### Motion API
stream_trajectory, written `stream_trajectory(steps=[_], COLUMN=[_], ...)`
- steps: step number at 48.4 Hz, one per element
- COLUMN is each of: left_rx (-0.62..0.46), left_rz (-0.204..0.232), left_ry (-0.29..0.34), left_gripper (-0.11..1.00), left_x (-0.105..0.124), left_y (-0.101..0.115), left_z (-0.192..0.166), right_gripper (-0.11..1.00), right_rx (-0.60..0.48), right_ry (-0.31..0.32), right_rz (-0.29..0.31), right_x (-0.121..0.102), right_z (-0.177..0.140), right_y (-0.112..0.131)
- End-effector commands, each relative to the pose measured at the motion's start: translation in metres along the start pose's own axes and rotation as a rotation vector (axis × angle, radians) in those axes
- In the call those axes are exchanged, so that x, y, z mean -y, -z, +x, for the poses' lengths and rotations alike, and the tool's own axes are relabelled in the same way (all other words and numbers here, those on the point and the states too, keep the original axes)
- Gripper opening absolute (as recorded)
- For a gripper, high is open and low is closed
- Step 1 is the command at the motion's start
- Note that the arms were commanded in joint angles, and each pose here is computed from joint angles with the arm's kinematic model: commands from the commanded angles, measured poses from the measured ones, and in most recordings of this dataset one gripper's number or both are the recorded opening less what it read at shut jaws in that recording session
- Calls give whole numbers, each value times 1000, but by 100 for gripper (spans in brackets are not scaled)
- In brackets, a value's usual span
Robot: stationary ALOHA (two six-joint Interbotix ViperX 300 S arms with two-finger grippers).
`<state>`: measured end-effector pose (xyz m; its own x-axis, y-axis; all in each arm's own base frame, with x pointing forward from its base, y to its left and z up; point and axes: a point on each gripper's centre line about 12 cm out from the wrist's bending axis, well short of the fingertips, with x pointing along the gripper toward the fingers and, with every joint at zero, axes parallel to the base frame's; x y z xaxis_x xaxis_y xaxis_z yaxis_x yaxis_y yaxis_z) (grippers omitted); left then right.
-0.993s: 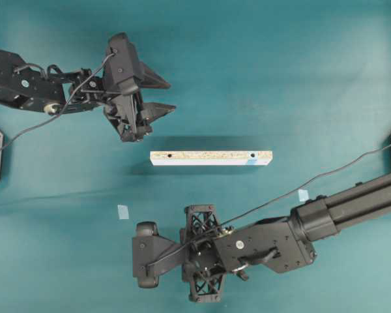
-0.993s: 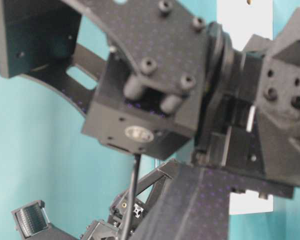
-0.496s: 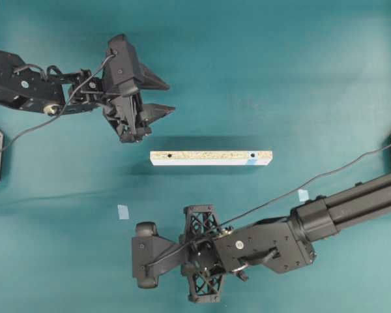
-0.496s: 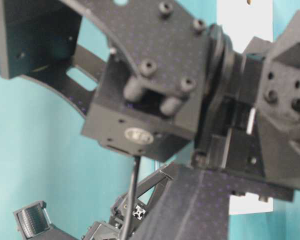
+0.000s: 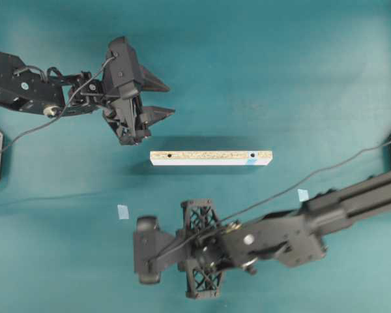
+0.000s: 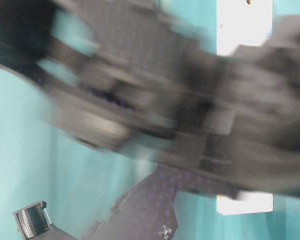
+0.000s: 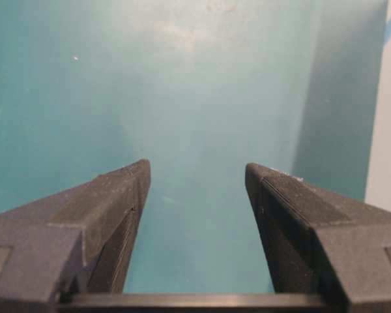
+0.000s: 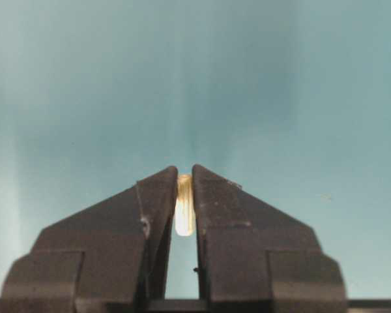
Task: Insert the rod into the hole on the wooden board.
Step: 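Carry the peg with the right gripper toward the board's right end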
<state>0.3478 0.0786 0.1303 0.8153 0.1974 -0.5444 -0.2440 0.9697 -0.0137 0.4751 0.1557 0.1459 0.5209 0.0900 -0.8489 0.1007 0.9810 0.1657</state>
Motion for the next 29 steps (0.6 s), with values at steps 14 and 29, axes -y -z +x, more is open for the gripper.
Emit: stream_trajectory(steps=[14,29], left_rx=[-19,-25], left_rz=[13,28], left_ry=[26,47], left_gripper=[72,72], left_x=[10,19], left_y=[-6,-2], left_z=[-7,-9], right_gripper=[10,10], right_rx=[347,507], right_ry=[-107,-197], right_rz=[160,220], right_x=[52,97], right_z=[-98,-137], right_y=[-14,12])
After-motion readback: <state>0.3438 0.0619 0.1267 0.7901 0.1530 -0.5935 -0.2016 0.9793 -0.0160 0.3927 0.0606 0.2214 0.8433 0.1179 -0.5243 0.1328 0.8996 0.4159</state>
